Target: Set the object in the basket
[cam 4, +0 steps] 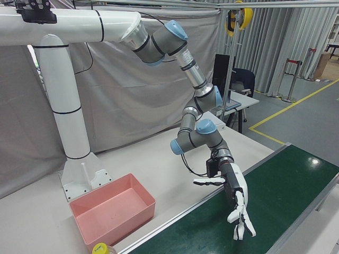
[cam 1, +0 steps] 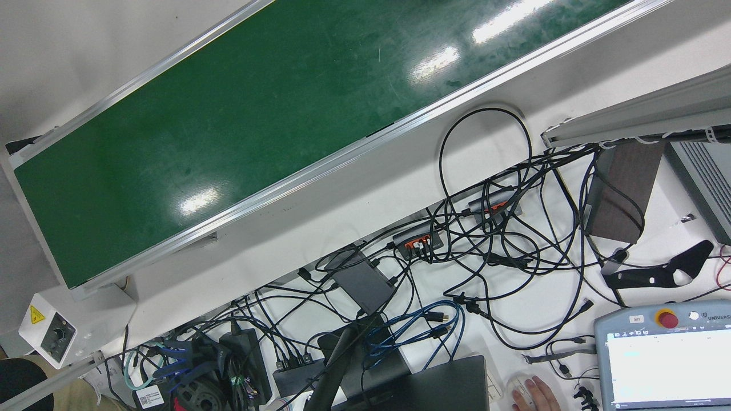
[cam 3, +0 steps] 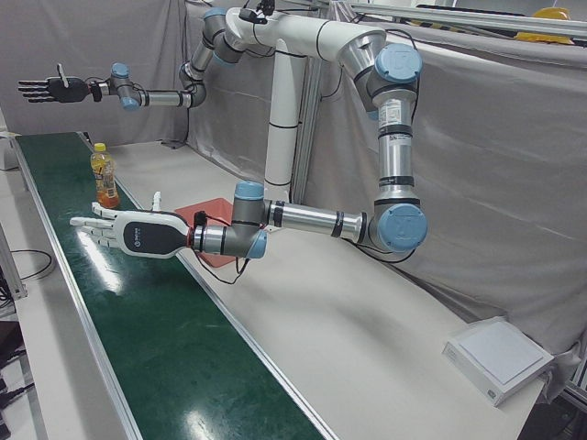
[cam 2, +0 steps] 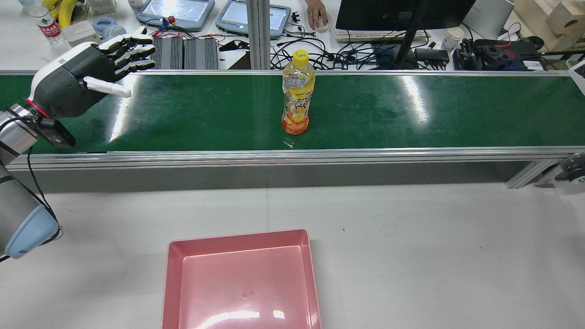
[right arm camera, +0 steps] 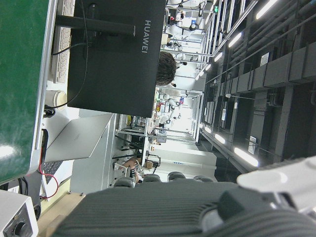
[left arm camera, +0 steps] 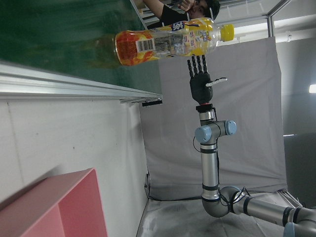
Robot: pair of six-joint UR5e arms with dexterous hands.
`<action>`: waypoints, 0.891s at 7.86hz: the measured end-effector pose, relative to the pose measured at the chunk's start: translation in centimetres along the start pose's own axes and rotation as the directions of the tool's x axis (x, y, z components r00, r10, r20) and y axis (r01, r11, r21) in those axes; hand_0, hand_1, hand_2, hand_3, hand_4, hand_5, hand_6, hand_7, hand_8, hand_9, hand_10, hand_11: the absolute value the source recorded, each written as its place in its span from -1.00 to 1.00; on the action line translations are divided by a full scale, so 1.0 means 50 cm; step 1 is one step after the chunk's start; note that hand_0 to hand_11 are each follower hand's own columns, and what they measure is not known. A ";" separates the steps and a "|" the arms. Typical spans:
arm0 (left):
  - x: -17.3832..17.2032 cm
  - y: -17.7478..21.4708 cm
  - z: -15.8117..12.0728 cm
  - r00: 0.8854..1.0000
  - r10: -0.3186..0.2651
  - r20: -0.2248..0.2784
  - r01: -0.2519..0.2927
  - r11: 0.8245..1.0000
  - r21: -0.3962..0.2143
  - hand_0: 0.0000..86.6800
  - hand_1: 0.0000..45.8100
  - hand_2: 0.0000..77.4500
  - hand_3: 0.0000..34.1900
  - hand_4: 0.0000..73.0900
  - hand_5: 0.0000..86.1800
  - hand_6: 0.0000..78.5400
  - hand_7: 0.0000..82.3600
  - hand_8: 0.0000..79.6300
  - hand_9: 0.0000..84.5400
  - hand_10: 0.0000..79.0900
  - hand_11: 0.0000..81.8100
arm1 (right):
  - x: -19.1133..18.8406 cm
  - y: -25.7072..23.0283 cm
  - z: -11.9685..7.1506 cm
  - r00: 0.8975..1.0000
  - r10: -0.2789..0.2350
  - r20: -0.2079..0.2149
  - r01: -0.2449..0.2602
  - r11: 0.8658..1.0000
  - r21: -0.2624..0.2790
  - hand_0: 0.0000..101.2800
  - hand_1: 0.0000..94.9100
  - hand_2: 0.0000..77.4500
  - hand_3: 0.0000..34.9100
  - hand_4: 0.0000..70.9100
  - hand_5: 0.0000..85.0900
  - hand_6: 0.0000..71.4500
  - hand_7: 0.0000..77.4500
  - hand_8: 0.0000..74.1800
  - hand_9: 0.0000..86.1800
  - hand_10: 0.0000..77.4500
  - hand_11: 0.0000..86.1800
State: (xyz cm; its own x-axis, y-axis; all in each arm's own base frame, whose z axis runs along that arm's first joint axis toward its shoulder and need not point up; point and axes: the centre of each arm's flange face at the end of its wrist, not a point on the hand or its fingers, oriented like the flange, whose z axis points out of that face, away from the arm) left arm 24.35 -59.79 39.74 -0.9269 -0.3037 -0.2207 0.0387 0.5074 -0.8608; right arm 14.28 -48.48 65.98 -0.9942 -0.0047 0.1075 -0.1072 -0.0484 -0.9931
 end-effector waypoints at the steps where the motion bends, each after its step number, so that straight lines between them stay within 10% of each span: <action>1: -0.004 -0.005 -0.006 1.000 -0.022 -0.001 0.022 1.000 -0.009 0.32 -0.14 -0.93 -0.87 -0.64 -0.42 -0.96 -0.95 -0.73 -0.73 -0.75 -0.59 | 0.000 0.000 0.000 1.000 0.000 0.000 0.000 1.000 0.000 -1.00 -1.00 -0.99 -1.00 -1.00 -1.00 -1.00 -0.99 -1.00 -1.00 -1.00 -1.00; 7: -0.013 -0.021 -0.025 0.998 -0.055 0.001 0.055 0.998 -0.015 0.27 -0.50 -0.94 -0.86 -0.67 -0.47 -0.96 -0.96 -0.77 -0.78 -0.75 -0.61 | 0.000 -0.001 0.000 1.000 0.001 0.000 -0.001 1.000 0.001 -0.99 -1.00 -0.99 -1.00 -1.00 -1.00 -1.00 -0.99 -1.00 -1.00 -1.00 -1.00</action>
State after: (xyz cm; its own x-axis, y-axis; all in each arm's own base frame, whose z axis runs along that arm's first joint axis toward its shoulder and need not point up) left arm 24.46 -59.10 41.36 -0.9273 -0.3319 -0.1732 -0.0181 0.5017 -0.8648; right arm 14.28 -48.47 66.03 -0.9943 -0.0047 0.1069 -0.1066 -0.0494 -0.9931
